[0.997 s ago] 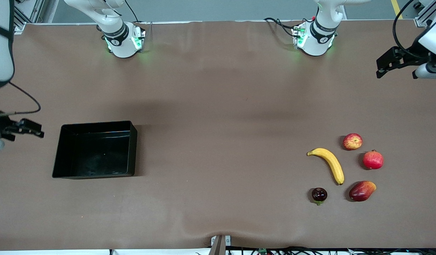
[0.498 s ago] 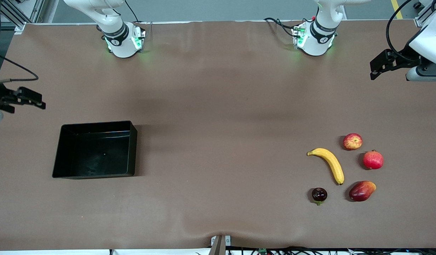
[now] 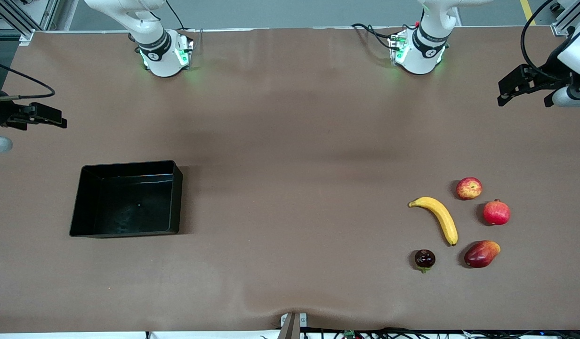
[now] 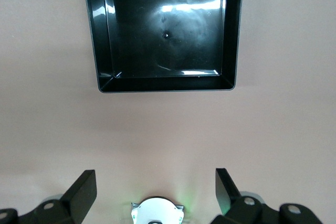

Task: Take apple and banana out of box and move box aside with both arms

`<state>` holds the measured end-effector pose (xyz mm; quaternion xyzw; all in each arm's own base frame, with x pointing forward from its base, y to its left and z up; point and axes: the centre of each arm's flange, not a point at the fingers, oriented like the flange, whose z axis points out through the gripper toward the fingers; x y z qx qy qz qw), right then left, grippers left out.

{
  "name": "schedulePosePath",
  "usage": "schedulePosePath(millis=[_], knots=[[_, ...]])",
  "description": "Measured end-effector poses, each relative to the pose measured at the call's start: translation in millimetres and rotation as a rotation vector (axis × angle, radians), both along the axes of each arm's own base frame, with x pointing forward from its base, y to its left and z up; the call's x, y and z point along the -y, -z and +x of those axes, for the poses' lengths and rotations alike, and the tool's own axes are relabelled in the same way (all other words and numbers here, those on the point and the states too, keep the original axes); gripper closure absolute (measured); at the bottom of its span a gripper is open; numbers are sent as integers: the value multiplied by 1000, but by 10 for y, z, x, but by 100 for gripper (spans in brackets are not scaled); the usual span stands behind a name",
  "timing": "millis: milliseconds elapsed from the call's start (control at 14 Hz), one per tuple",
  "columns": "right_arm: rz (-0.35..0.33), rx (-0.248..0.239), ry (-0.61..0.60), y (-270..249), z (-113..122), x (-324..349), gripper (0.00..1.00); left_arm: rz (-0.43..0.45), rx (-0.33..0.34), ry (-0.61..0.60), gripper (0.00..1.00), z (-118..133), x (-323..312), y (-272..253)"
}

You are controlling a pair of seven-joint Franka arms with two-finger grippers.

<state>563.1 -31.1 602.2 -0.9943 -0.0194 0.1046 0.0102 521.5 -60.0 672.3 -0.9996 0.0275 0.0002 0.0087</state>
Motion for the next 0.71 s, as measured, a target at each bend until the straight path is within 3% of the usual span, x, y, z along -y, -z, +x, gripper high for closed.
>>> schedulePosePath(millis=[712], knots=[[-6,70,17,-233,29,-118,0,0,-1,3,0,8,14,6]])
